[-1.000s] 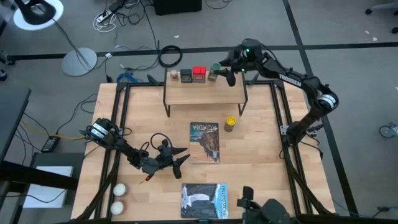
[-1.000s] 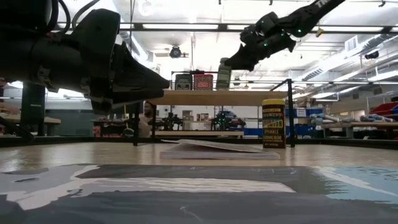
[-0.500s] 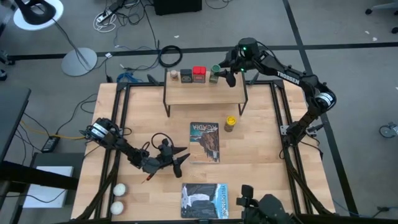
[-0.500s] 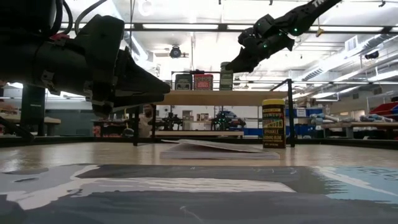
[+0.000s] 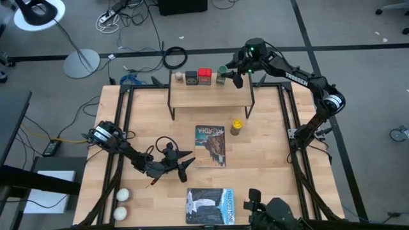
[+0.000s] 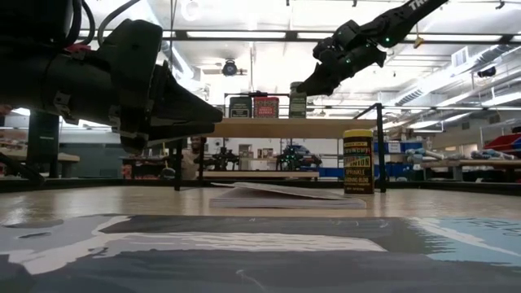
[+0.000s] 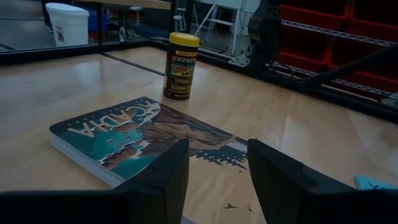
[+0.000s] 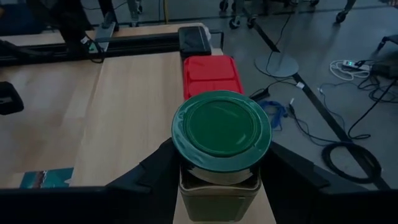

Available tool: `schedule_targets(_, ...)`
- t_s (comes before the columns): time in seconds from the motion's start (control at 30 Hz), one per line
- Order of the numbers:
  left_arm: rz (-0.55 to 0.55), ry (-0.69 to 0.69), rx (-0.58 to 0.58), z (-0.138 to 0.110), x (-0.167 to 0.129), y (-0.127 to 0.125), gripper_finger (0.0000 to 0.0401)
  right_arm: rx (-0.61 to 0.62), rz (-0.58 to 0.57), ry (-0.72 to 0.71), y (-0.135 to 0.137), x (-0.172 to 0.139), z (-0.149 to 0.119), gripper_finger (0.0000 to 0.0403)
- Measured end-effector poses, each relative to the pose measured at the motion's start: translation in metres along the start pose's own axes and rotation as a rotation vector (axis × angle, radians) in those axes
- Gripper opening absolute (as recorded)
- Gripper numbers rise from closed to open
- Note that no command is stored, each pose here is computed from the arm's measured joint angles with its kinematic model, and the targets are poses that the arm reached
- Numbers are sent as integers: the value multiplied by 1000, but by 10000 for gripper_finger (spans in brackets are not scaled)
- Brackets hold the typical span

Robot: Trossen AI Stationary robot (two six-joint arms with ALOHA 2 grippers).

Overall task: Shelf spices
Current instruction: Put the green seasoning bottle on the shelf

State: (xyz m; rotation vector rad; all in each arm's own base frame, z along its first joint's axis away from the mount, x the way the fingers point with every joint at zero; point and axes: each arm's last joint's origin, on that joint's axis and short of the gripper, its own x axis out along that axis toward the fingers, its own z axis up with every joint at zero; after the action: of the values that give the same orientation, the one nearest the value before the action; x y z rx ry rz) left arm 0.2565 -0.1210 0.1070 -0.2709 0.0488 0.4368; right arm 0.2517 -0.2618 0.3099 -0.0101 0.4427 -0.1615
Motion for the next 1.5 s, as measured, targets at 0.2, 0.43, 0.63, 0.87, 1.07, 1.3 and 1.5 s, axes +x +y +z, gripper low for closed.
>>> schedule_targets(0.2, 0, 0, 0, 0, 0, 0, 167, 0, 5, 4, 3, 2, 1, 204)
schedule_targets(0.43, 0, 0, 0, 0, 0, 0, 167, -32, 9, 9, 9, 6, 3, 226)
schedule_targets(0.63, 0, 0, 0, 0, 0, 0, 167, -55, -5, 21, 15, 10, 5, 230)
schedule_targets(0.87, 0, 1, 1, 0, 0, 0, 167, -64, -10, 18, 17, 12, 7, 258)
schedule_targets(1.07, 0, 1, 1, 0, 0, 0, 167, -77, -32, 4, 15, 12, 9, 271)
schedule_targets(1.3, 0, 1, 1, 0, 0, 0, 167, -69, -38, -47, 15, 12, 14, 269)
schedule_targets(1.5, 2, 6, 8, -1, 0, 0, 167, -75, -24, -49, 20, 15, 16, 267)
